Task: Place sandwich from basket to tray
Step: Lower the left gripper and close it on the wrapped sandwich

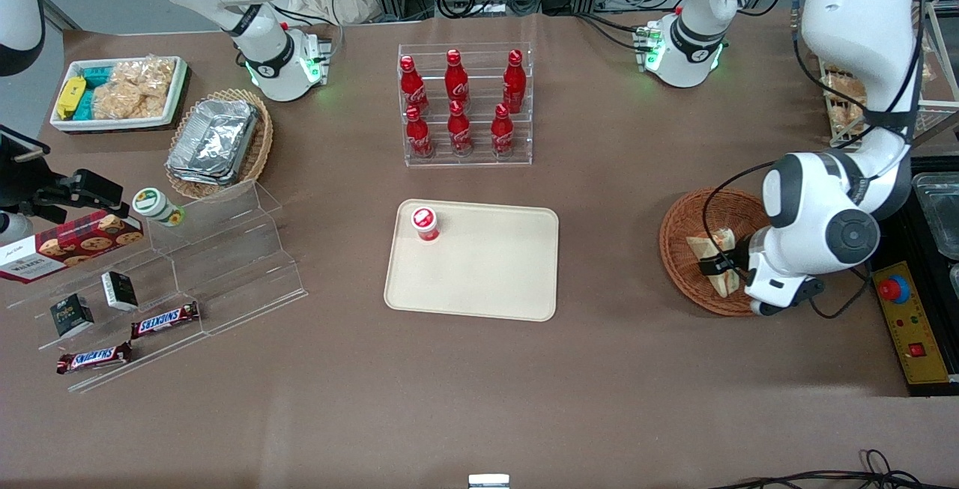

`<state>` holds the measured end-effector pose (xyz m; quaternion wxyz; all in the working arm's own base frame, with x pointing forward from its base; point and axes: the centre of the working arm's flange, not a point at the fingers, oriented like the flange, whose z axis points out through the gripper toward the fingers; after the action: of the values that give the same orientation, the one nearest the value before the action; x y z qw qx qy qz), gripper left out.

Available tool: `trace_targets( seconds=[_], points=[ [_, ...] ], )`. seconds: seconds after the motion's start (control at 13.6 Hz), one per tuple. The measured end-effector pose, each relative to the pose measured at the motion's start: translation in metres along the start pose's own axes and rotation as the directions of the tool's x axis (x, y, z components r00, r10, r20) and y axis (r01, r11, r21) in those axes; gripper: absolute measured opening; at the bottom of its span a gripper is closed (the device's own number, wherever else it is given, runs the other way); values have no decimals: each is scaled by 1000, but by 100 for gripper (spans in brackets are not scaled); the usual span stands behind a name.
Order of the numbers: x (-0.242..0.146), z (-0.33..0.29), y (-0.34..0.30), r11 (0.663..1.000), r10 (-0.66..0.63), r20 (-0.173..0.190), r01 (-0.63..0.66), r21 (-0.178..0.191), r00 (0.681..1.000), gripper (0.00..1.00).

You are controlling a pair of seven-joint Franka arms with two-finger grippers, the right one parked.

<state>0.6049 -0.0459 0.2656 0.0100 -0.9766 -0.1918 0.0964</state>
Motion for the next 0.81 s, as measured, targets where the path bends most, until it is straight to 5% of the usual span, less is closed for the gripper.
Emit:
trace_targets(
  seconds=[0.37, 0.59, 0.81],
  points=[
    [-5, 13, -1, 1000, 12, 17, -12, 27, 1000, 79],
    [-6, 14, -2, 999, 18, 17, -19, 38, 1000, 44],
    [-8, 6, -2, 999, 21, 21, -22, 42, 1000, 23]
  ],
)
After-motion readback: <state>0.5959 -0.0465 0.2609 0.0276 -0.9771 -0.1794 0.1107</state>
